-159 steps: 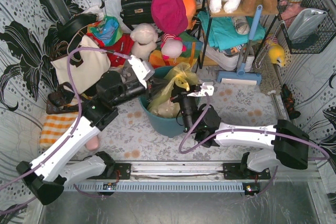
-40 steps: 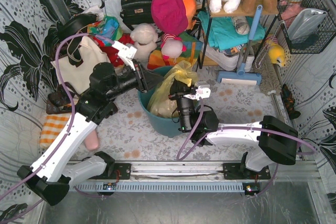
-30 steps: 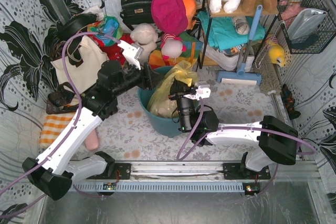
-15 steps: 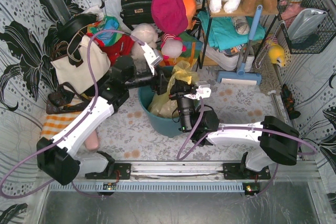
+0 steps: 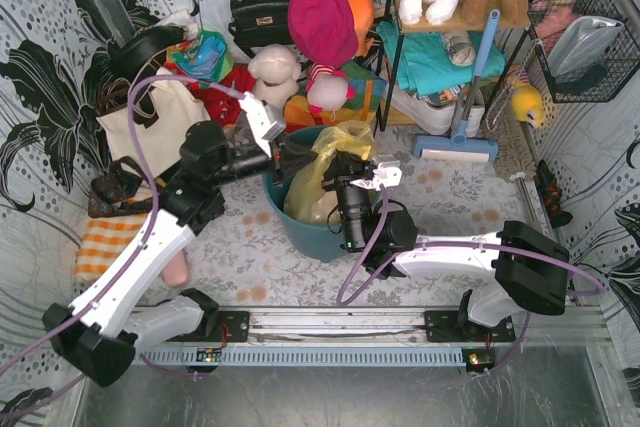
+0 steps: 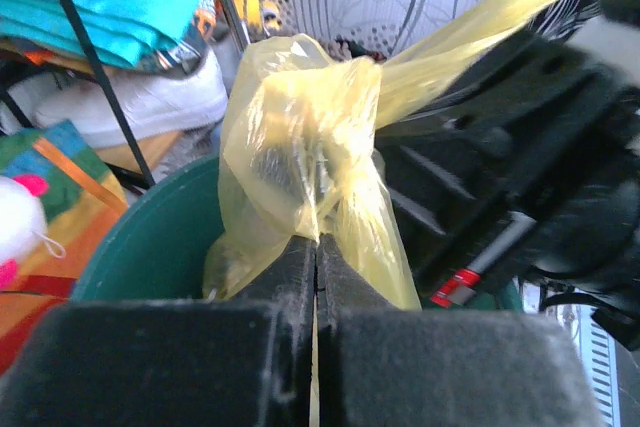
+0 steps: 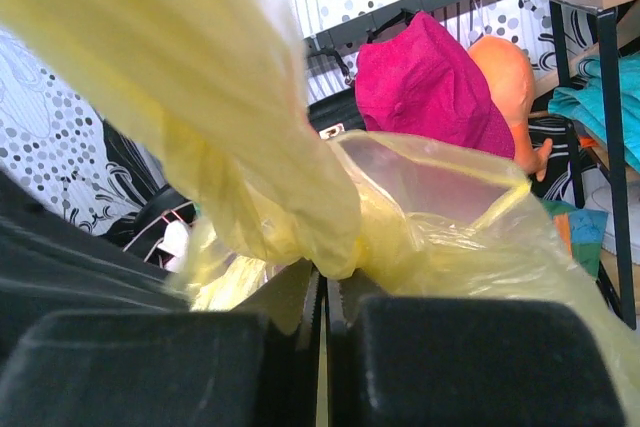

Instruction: Tie the trash bag

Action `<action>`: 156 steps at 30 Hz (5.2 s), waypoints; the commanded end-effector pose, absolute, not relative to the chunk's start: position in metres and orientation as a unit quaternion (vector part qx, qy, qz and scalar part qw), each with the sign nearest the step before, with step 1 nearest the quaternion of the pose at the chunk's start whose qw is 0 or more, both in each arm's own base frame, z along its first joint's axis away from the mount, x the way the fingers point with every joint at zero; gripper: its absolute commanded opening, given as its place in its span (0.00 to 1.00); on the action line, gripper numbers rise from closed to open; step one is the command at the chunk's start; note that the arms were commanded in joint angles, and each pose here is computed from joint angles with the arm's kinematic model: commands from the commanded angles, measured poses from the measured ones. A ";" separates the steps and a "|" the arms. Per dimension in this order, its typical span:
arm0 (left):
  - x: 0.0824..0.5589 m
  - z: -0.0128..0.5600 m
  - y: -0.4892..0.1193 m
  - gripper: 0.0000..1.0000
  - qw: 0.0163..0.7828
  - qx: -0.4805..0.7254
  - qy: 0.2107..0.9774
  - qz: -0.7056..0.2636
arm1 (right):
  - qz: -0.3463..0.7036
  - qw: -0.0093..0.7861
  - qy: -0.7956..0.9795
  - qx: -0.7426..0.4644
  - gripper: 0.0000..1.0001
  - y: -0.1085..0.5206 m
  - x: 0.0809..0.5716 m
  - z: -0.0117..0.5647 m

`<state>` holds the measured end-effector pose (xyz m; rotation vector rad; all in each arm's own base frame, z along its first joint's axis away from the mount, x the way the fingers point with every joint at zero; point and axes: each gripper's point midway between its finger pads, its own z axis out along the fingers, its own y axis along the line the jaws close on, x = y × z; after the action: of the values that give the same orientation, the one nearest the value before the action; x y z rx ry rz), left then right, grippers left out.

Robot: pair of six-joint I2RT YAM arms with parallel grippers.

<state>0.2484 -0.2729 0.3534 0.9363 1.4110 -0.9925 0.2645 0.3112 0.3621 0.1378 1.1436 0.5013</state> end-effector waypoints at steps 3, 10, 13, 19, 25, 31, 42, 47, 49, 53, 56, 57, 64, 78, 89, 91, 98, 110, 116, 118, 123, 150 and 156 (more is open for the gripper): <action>0.232 0.387 -0.255 0.00 0.609 0.372 0.570 -0.408 | 0.264 0.806 0.523 0.087 0.00 0.313 0.262 0.371; 0.207 0.374 -0.256 0.00 0.565 0.384 0.578 -0.446 | 0.280 0.814 0.501 0.083 0.00 0.322 0.261 0.383; 0.197 0.367 -0.254 0.00 0.552 0.383 0.581 -0.459 | 0.281 0.822 0.489 0.079 0.00 0.325 0.260 0.390; 0.187 0.344 -0.251 0.00 0.523 0.378 0.605 -0.467 | 0.287 0.838 0.460 0.065 0.00 0.331 0.257 0.408; 0.177 0.331 -0.253 0.00 0.500 0.379 0.608 -0.487 | 0.282 0.848 0.445 0.049 0.00 0.338 0.256 0.419; 0.167 0.320 -0.255 0.00 0.469 0.387 0.613 -0.504 | 0.257 0.862 0.436 0.027 0.00 0.337 0.255 0.427; 0.171 0.317 -0.249 0.22 0.474 0.384 0.630 -0.480 | 0.251 0.884 0.389 -0.067 0.00 0.347 0.235 0.429; 0.189 0.340 -0.230 0.48 0.545 0.351 0.641 -0.412 | 0.277 0.883 0.365 -0.099 0.00 0.348 0.220 0.428; 0.195 0.356 -0.220 0.53 0.581 0.334 0.635 -0.383 | 0.282 0.881 0.366 -0.102 0.00 0.347 0.218 0.425; 0.197 0.387 -0.204 0.56 0.632 0.320 0.615 -0.347 | 0.285 0.879 0.369 -0.102 0.00 0.346 0.218 0.422; 0.201 0.409 -0.194 0.61 0.668 0.301 0.599 -0.324 | 0.288 0.878 0.369 -0.102 0.00 0.346 0.217 0.421; 0.205 0.414 -0.191 0.62 0.678 0.291 0.597 -0.316 | 0.288 0.878 0.369 -0.103 0.00 0.347 0.217 0.421; 0.245 0.399 -0.199 0.69 0.651 0.308 0.641 -0.266 | 0.290 0.878 0.368 -0.099 0.00 0.345 0.217 0.422; 0.219 0.360 -0.246 0.17 0.547 0.440 0.609 -0.369 | 0.288 0.876 0.374 -0.101 0.00 0.349 0.219 0.418; 0.182 0.362 -0.254 0.00 0.507 0.484 0.565 -0.435 | 0.258 0.880 0.382 -0.111 0.00 0.360 0.228 0.411; 0.179 0.361 -0.254 0.00 0.505 0.485 0.563 -0.439 | 0.250 0.882 0.384 -0.113 0.00 0.362 0.230 0.409; 0.164 0.362 -0.255 0.00 0.492 0.493 0.546 -0.466 | 0.226 0.887 0.383 -0.124 0.00 0.380 0.239 0.406; 0.168 0.332 -0.259 0.00 0.458 0.475 0.576 -0.482 | 0.251 0.890 0.366 -0.100 0.00 0.371 0.241 0.427; 0.193 0.335 -0.253 0.09 0.501 0.428 0.611 -0.438 | 0.289 0.881 0.361 -0.099 0.00 0.363 0.235 0.427; 0.200 0.342 -0.249 0.16 0.523 0.417 0.613 -0.421 | 0.305 0.878 0.351 -0.111 0.00 0.365 0.228 0.427; 0.205 0.368 -0.241 0.39 0.571 0.398 0.596 -0.400 | 0.330 0.871 0.343 -0.124 0.00 0.363 0.218 0.426; 0.273 0.452 -0.203 0.54 0.609 0.059 0.688 -0.391 | 0.341 0.867 0.342 -0.125 0.00 0.366 0.217 0.425; 0.260 0.440 -0.219 0.52 0.550 0.076 0.714 -0.426 | 0.333 0.869 0.345 -0.120 0.00 0.364 0.220 0.426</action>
<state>0.2779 -0.2115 0.4321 0.1769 1.6554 -0.9068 0.2222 0.3774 0.4006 -0.3430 0.7885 0.6696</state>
